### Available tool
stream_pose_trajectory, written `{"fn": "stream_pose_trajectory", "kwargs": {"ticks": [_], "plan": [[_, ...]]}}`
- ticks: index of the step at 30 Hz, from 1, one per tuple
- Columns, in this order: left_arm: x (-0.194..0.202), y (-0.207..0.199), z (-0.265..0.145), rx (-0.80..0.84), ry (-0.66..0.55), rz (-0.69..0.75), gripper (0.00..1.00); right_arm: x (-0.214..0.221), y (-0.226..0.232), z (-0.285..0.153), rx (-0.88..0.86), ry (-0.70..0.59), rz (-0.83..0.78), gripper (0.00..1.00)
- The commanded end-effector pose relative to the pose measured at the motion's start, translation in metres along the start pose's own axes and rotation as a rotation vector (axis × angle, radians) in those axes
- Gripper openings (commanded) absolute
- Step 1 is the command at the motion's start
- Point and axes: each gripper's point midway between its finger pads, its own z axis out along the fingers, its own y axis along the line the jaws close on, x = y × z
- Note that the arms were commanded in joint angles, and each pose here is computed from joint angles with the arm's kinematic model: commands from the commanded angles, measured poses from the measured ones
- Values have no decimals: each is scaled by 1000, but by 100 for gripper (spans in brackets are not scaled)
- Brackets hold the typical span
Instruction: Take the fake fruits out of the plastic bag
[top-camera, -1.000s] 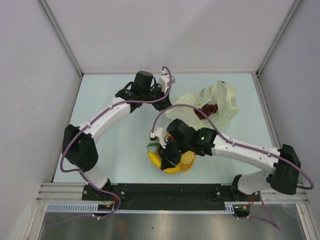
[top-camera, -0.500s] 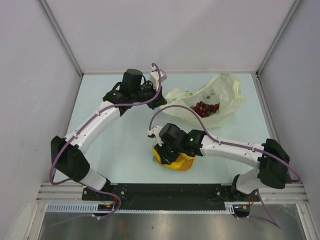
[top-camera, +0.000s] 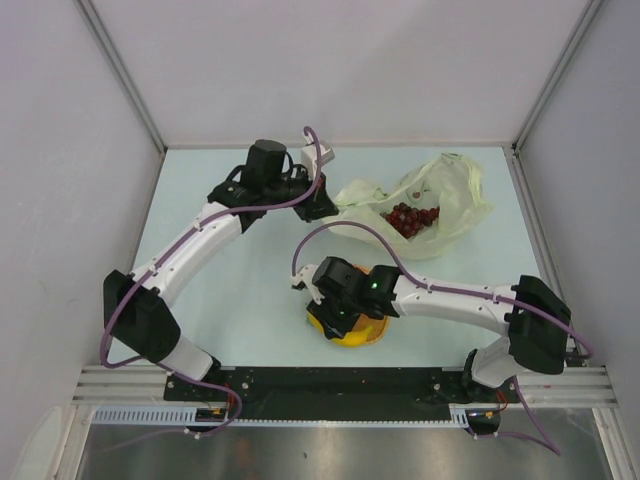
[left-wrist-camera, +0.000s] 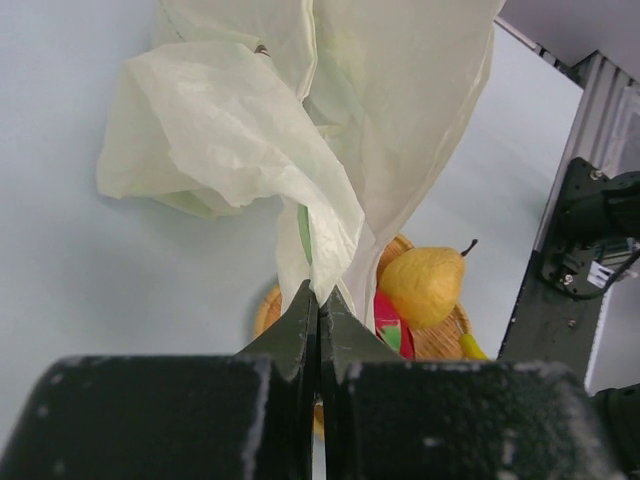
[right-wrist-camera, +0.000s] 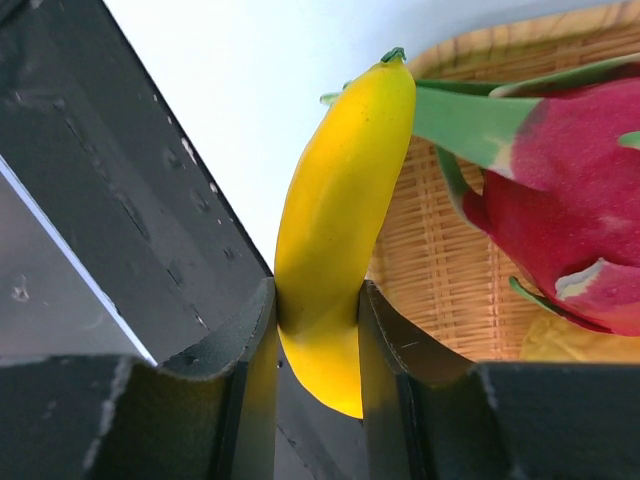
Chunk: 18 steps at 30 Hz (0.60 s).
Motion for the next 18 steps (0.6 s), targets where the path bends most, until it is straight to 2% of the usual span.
{"fn": "stream_pose_trajectory", "kwargs": {"ticks": [1, 5, 13, 18], "plan": [[-17, -10, -1, 53, -46, -24, 0, 14, 1, -5, -10, 44, -86, 0], [-23, -16, -1, 82, -56, -42, 0, 21, -3, -9, 19, 55, -70, 0], [-26, -18, -4, 83, -60, -44, 0, 34, -11, -10, 50, 87, -143, 0], [-26, -19, -2, 91, -63, -52, 0, 31, -32, -3, 106, 83, -107, 0]]}}
